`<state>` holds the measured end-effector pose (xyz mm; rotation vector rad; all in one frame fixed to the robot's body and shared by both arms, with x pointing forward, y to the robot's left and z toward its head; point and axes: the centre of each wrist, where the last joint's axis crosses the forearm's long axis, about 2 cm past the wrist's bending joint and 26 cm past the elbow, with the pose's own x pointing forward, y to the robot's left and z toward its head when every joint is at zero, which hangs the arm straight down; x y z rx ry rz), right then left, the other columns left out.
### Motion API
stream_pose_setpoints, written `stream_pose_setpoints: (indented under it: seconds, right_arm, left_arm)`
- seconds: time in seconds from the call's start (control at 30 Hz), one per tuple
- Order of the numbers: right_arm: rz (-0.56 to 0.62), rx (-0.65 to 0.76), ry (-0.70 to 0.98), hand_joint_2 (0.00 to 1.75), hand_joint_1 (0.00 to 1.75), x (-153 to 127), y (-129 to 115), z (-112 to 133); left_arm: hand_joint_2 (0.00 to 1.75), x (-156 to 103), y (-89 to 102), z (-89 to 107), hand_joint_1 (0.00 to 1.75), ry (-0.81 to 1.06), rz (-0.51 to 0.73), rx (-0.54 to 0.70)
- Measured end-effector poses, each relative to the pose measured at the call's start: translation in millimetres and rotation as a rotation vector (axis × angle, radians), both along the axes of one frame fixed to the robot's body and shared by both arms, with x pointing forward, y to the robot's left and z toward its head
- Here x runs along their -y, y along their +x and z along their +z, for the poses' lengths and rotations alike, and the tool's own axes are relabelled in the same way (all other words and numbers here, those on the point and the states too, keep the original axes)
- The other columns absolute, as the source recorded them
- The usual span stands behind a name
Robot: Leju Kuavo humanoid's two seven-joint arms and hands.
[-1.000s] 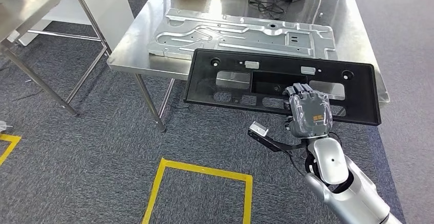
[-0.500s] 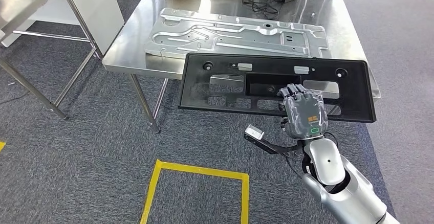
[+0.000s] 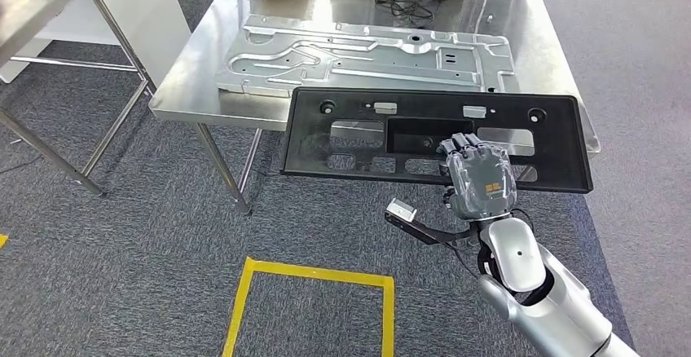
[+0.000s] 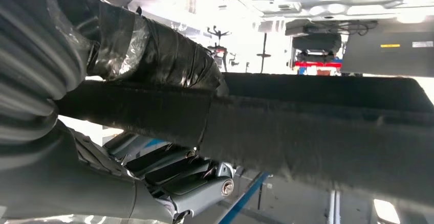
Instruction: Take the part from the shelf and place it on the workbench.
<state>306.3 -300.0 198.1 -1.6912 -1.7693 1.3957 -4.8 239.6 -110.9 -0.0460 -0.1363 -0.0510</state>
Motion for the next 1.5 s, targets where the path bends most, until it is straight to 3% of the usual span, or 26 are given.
stream_pose_setpoints:
  seconds: [1.5]
  right_arm:
    - [0.0,-0.046,-0.017,1.75,1.75,-4.4,6.5,0.3]
  left_arm:
    - [1.75,-2.3,-1.8,-0.2,0.0,0.004,0.007,-0.002]
